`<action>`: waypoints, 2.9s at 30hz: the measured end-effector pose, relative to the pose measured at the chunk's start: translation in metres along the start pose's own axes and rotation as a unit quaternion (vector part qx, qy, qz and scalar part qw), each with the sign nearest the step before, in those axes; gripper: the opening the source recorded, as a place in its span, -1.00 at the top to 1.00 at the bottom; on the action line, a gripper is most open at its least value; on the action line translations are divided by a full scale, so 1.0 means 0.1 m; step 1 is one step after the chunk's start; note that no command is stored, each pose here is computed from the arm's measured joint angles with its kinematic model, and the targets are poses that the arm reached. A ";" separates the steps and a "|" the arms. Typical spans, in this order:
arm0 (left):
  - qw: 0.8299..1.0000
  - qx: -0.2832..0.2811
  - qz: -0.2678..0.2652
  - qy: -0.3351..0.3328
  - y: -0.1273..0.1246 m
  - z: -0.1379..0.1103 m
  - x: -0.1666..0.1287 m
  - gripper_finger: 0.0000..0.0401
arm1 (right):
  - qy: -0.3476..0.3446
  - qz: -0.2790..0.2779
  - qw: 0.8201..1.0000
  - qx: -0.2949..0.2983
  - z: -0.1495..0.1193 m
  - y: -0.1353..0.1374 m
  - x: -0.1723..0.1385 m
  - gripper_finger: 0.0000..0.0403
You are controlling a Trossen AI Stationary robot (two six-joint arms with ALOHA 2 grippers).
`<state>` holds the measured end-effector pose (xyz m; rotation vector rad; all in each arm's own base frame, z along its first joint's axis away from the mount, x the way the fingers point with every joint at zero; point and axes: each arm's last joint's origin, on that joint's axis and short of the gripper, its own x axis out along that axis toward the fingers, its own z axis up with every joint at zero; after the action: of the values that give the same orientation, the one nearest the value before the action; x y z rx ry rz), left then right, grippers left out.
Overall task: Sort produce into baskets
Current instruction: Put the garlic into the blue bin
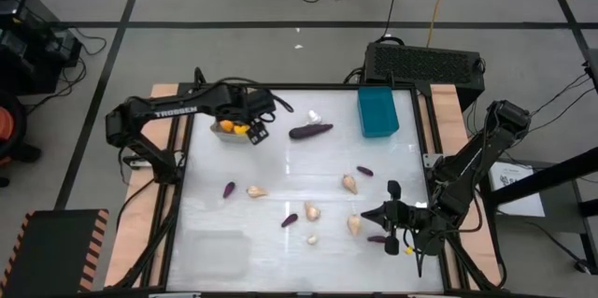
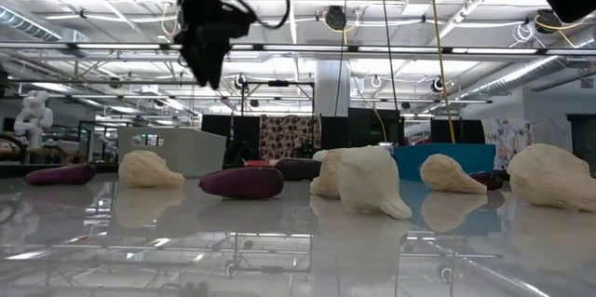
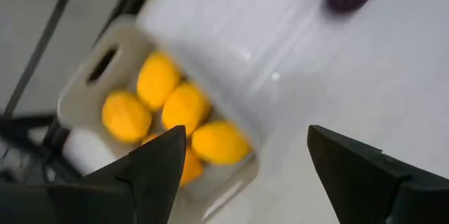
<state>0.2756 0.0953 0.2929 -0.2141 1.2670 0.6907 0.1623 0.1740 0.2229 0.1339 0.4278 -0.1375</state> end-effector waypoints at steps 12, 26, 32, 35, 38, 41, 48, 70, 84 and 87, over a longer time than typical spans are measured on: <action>0.967 0.126 -0.137 -0.172 -0.39 0.25 -0.19 -0.52 | 0.016 -0.002 1.000 0.024 0.05 -0.06 0.10 1.00; 0.951 0.183 -0.185 -0.168 -0.53 -0.08 -0.33 -0.52 | -0.008 -0.033 0.996 0.081 0.05 -0.05 0.57 1.00; 0.951 0.175 -0.191 -0.167 -0.40 -0.55 -0.21 -0.52 | -0.033 -0.041 0.992 0.115 0.00 -0.03 0.85 1.00; 0.939 0.158 -0.203 -0.227 -0.28 -0.75 -0.23 -0.52 | -0.031 -0.020 0.989 0.141 0.03 -0.06 0.98 1.00; 0.913 0.133 -0.225 -0.313 -0.16 -0.98 -0.26 -0.52 | -0.021 0.013 0.985 0.170 0.06 -0.12 1.13 1.00; 0.870 0.098 -0.262 -0.406 -0.08 -1.16 -0.27 -0.52 | -0.013 0.026 0.982 0.189 0.12 -0.21 1.26 1.00; 0.750 0.062 -0.362 -0.551 -0.10 -1.48 -0.12 -0.52 | 0.043 -0.006 0.982 0.184 0.46 -0.40 1.47 1.00; 0.713 0.110 -0.369 -0.586 -0.25 -1.66 0.11 -0.52 | 0.214 -0.098 0.931 0.278 0.89 -0.76 1.66 0.39; 0.765 0.083 -0.300 -0.563 -0.24 -1.65 0.22 -0.52 | 0.258 -0.068 0.935 0.232 1.03 -0.46 2.12 0.29; 0.766 0.083 -0.301 -0.562 -0.24 -1.65 0.22 -0.52 | 0.285 -0.103 0.930 0.210 1.03 -0.41 2.25 0.29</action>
<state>0.1603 -0.0004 0.2156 -0.0190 0.0428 0.0487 0.3997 0.0942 0.2173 0.5610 0.9927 -0.4021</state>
